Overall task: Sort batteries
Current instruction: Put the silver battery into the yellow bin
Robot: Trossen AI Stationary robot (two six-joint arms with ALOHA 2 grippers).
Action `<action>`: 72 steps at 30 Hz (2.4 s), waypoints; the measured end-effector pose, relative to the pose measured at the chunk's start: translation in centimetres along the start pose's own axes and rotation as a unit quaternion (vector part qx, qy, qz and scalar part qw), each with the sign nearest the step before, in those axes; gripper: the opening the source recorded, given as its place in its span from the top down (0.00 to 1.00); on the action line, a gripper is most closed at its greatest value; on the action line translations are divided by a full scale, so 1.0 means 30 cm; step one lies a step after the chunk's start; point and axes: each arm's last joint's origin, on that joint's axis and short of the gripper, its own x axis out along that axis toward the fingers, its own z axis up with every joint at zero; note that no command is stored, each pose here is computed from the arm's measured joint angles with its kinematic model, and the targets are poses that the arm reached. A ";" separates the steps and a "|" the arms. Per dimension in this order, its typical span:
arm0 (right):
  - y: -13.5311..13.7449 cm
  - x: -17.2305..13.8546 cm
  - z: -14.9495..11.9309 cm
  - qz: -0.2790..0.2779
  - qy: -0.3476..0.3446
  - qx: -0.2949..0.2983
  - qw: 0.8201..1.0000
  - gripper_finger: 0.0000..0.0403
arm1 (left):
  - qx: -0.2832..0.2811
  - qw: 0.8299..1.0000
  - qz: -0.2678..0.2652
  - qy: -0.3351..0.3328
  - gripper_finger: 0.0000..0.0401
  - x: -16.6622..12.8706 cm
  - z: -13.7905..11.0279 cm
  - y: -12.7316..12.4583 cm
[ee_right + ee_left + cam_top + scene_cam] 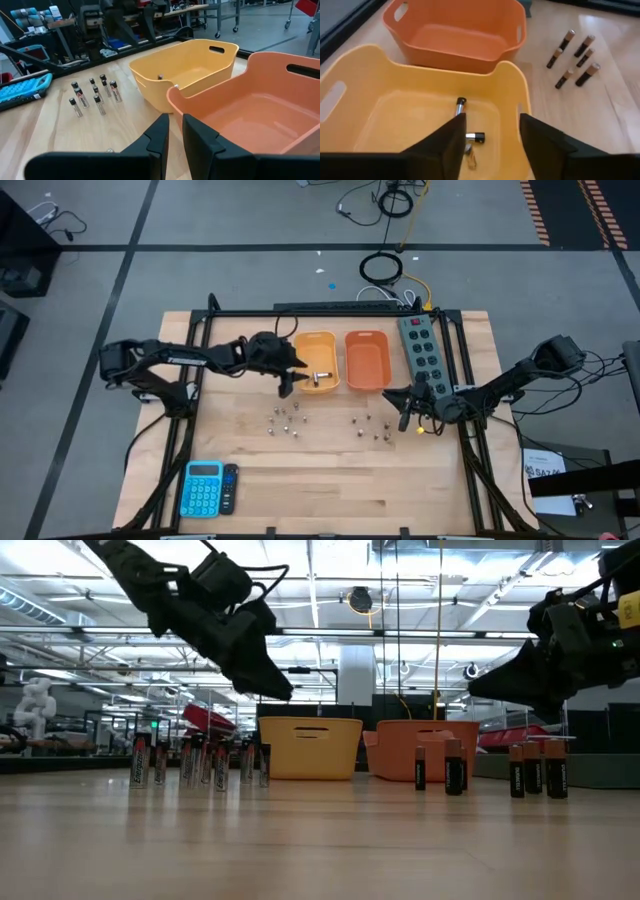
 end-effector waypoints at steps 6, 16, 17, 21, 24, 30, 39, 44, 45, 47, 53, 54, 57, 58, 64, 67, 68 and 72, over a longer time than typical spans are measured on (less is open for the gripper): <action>0.007 -0.009 -0.012 0.007 0.012 -0.007 1.000 0.88 | 0.051 0.995 -0.035 0.074 0.47 -0.058 0.016 -0.092; 0.006 -0.005 -0.001 0.004 -0.001 -0.015 1.000 0.88 | 0.076 0.982 -0.069 0.161 0.47 -0.068 -0.007 -0.234; 0.007 -0.005 0.001 0.006 -0.004 -0.013 1.000 0.88 | 0.076 0.981 -0.069 0.164 0.47 -0.065 -0.010 -0.240; 0.009 -0.005 0.006 0.009 -0.009 -0.018 1.000 0.88 | 0.078 0.980 -0.071 0.170 0.47 -0.055 -0.017 -0.247; 0.010 -0.005 0.006 0.010 -0.010 -0.022 1.000 0.88 | 0.077 0.979 -0.071 0.177 0.50 -0.042 -0.025 -0.246; 0.010 -0.005 0.007 0.011 -0.011 -0.020 1.000 0.88 | 0.079 0.975 -0.071 0.194 0.58 0.010 -0.051 -0.243; 0.010 -0.005 0.007 0.011 -0.010 -0.020 1.000 0.88 | 0.065 0.975 -0.033 0.212 0.61 0.052 -0.077 -0.225; 0.010 -0.006 0.007 0.011 -0.011 -0.020 1.000 0.88 | 0.040 0.975 -0.017 0.218 0.61 0.059 -0.084 -0.220; 0.010 -0.006 0.008 0.011 -0.011 -0.020 1.000 0.88 | 0.033 0.976 -0.015 0.217 0.60 0.059 -0.083 -0.220; 0.011 -0.006 0.008 0.011 -0.011 -0.021 1.000 0.88 | 0.023 0.976 -0.011 0.216 0.58 0.059 -0.083 -0.221; 0.011 -0.006 0.008 0.013 -0.012 -0.020 1.000 0.88 | 0.031 0.971 -0.014 0.236 0.55 0.046 -0.069 -0.229; 0.012 -0.006 0.008 0.015 -0.011 -0.018 1.000 0.88 | 0.033 0.969 -0.014 0.244 0.56 0.036 -0.067 -0.231; 0.014 -0.006 0.007 0.023 -0.008 -0.017 1.000 0.88 | 0.033 0.963 -0.010 0.268 0.56 0.007 -0.061 -0.231; 0.014 -0.007 0.007 0.026 -0.007 -0.017 0.999 0.88 | 0.032 0.959 -0.009 0.280 0.56 -0.004 -0.066 -0.231; 0.015 -0.009 0.002 0.028 -0.002 -0.022 0.999 0.88 | 0.020 0.953 -0.003 0.304 0.56 -0.036 -0.072 -0.230; 0.015 -0.009 0.002 0.027 -0.002 -0.022 0.999 0.88 | 0.011 0.953 0.000 0.303 0.56 -0.043 -0.070 -0.230; 0.015 -0.009 0.002 0.027 -0.002 -0.022 0.999 0.88 | 0.007 0.952 0.001 0.306 0.56 -0.045 -0.071 -0.230; 0.015 -0.009 0.002 0.026 -0.002 -0.020 0.999 0.88 | -0.020 0.947 0.008 0.319 0.56 -0.053 -0.077 -0.230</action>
